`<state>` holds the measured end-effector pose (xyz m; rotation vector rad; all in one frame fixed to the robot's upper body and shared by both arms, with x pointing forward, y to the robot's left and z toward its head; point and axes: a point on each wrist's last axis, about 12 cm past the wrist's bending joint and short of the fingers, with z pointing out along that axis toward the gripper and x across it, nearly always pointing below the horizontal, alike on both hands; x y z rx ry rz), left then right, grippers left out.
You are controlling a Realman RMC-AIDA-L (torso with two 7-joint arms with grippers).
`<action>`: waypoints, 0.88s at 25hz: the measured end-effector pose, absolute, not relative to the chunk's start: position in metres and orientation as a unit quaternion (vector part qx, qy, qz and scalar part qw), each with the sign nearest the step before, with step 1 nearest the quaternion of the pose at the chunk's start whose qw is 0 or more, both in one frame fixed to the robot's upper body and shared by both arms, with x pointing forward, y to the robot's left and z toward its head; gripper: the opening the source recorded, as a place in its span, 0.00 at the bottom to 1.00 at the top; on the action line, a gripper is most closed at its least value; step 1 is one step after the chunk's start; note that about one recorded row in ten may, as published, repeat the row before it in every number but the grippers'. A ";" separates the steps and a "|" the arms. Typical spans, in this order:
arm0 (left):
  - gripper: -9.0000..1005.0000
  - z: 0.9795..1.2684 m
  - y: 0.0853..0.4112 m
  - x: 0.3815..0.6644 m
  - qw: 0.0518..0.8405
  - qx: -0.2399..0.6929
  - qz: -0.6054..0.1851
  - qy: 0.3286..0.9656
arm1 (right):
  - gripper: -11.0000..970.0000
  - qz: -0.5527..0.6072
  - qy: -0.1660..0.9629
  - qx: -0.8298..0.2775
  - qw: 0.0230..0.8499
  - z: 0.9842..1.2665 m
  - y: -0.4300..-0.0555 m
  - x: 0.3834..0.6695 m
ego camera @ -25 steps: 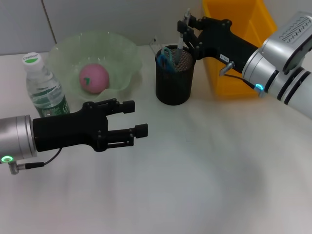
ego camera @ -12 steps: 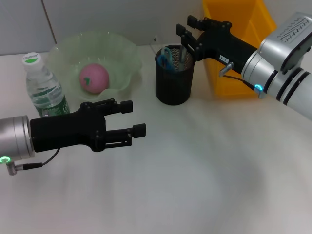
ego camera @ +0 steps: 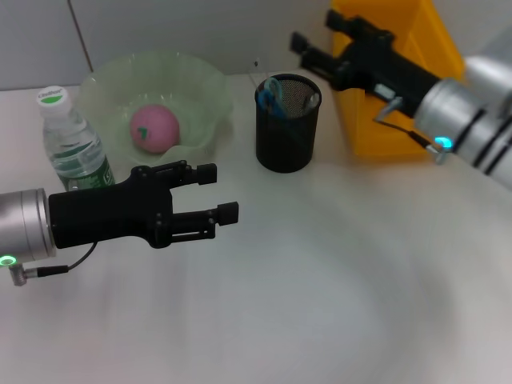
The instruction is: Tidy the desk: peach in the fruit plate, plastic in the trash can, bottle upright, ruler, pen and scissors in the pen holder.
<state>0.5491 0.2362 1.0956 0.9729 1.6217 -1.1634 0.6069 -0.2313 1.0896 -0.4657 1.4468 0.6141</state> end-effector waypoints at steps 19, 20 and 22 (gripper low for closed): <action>0.79 1.085 0.254 0.529 0.430 0.407 -0.466 0.657 | 0.76 0.490 0.677 -0.295 0.464 1.097 -0.326 0.503; 0.79 1.083 0.254 0.528 0.430 0.410 -0.464 0.657 | 0.76 0.488 0.683 -0.303 0.451 1.096 -0.325 0.503; 0.79 1.082 0.254 0.527 0.427 0.413 -0.463 0.658 | 0.76 0.484 0.693 -0.314 0.431 1.092 -0.323 0.503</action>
